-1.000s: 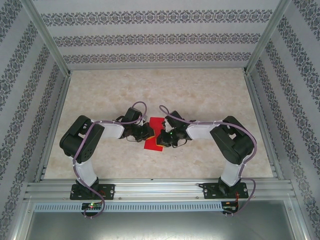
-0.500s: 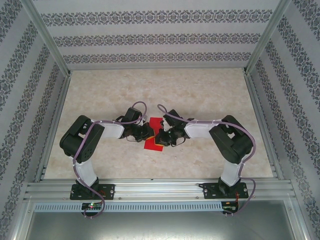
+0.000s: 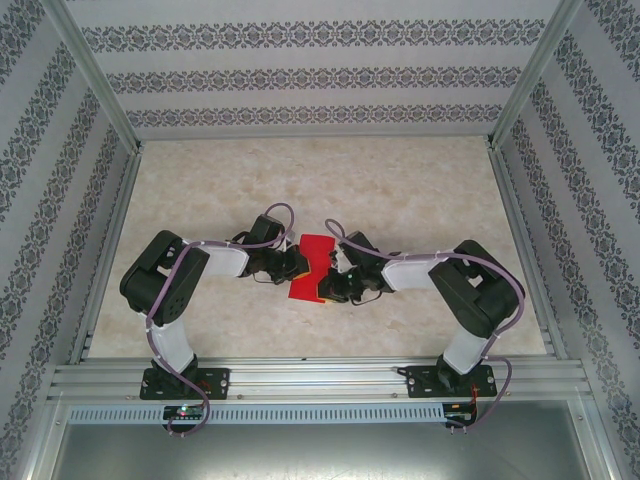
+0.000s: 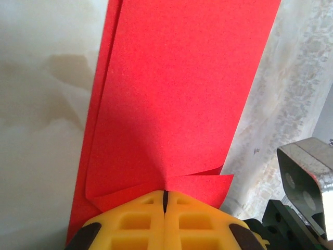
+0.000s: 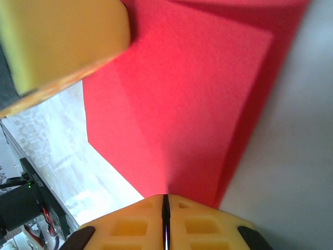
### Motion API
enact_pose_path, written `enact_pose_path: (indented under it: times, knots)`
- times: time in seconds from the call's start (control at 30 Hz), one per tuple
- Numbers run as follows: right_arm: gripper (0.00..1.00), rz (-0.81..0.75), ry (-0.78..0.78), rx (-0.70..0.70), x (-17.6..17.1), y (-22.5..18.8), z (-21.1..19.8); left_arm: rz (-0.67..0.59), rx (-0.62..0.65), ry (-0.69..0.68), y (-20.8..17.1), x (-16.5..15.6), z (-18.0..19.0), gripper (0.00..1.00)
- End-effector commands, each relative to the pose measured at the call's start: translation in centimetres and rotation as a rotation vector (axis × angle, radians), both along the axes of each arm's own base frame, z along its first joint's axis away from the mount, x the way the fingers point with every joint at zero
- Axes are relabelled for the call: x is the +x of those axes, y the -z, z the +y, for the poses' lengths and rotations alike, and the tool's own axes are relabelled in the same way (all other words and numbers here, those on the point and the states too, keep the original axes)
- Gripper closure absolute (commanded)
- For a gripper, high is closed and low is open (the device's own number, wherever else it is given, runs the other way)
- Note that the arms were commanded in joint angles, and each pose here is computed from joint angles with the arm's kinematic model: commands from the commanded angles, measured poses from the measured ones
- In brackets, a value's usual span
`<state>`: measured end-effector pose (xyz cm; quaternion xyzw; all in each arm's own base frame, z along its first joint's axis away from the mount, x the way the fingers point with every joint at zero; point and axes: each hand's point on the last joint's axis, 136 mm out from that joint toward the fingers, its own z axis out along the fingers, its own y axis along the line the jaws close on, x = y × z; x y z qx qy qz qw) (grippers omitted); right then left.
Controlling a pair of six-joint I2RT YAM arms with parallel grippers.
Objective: Fold a paper plane with a square sheet of paper (pick it up from the middle)
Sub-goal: Fold the triangle a second time at the center of the table.
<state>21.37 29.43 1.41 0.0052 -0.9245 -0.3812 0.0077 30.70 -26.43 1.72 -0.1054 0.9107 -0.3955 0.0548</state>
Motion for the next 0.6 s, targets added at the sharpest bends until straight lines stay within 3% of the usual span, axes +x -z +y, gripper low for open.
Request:
enact_pose_path:
  times: [0.0, 0.23, 0.57]
  knots:
    - [0.88, 0.137, 0.014, -0.107, -3.4, 2.5, -2.8, 0.097, 0.154, -0.056, 4.2, -1.4, 2.4, 0.94]
    - [0.87, 0.112, 0.034, -0.085, -3.5, 1.2, -3.6, 0.094, 0.153, -0.05, 4.1, -1.5, 2.4, 0.94]
    - [0.87, -0.058, 0.041, 0.052, 1.6, -4.9, 0.4, 0.078, 0.135, -0.04, 3.5, -1.4, 2.2, 0.93]
